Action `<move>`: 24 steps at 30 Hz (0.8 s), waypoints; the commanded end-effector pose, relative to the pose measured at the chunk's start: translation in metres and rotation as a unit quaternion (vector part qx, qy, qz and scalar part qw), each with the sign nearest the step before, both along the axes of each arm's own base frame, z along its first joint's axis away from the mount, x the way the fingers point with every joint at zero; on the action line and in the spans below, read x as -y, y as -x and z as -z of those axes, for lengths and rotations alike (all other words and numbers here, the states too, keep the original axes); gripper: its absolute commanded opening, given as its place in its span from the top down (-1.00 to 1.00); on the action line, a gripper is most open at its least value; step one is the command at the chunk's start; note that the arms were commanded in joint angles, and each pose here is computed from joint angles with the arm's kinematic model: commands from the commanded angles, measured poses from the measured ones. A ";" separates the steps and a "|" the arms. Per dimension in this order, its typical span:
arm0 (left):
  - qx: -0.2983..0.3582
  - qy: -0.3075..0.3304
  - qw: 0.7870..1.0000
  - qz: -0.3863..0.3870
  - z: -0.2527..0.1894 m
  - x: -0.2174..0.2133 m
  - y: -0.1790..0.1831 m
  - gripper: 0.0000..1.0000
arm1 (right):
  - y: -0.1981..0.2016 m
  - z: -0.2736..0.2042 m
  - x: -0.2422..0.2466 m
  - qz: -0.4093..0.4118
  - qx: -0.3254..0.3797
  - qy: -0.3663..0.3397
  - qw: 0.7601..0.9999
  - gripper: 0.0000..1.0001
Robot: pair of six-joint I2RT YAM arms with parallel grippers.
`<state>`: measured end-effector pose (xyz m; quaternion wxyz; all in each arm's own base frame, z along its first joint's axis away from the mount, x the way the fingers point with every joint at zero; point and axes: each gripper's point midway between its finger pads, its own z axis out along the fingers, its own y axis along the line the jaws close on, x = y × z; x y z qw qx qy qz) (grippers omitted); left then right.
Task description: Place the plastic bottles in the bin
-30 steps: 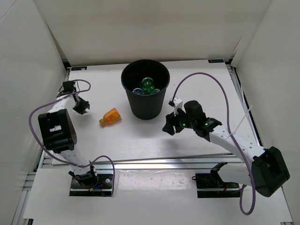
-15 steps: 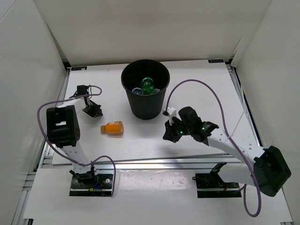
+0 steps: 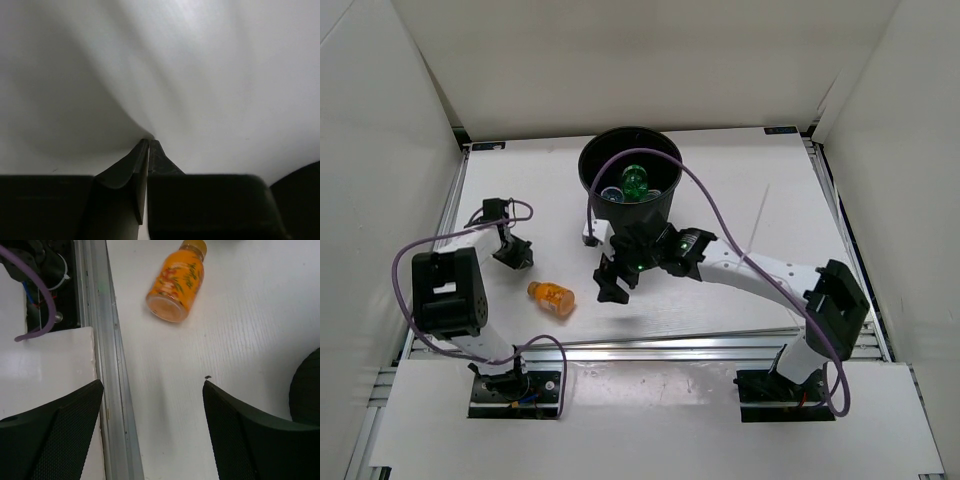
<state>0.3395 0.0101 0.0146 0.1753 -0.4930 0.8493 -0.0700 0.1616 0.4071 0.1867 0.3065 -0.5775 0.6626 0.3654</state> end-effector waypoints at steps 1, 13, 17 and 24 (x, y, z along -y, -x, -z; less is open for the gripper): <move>-0.027 -0.070 0.996 -0.047 -0.014 -0.026 0.036 0.65 | -0.001 -0.012 -0.014 -0.022 0.004 -0.028 0.999 -0.69; -0.038 -0.131 0.987 -0.088 -0.017 -0.061 0.123 -0.83 | -0.007 -0.004 -0.052 -0.009 -0.070 -0.035 0.997 -0.74; -0.051 -0.095 0.990 -0.093 -0.006 -0.045 0.139 -0.88 | -0.023 -0.001 -0.075 0.026 -0.097 -0.036 0.994 -0.69; -0.058 -0.061 0.992 -0.099 0.007 -0.031 0.154 -0.85 | -0.032 0.010 -0.117 0.023 -0.161 -0.034 0.986 -0.59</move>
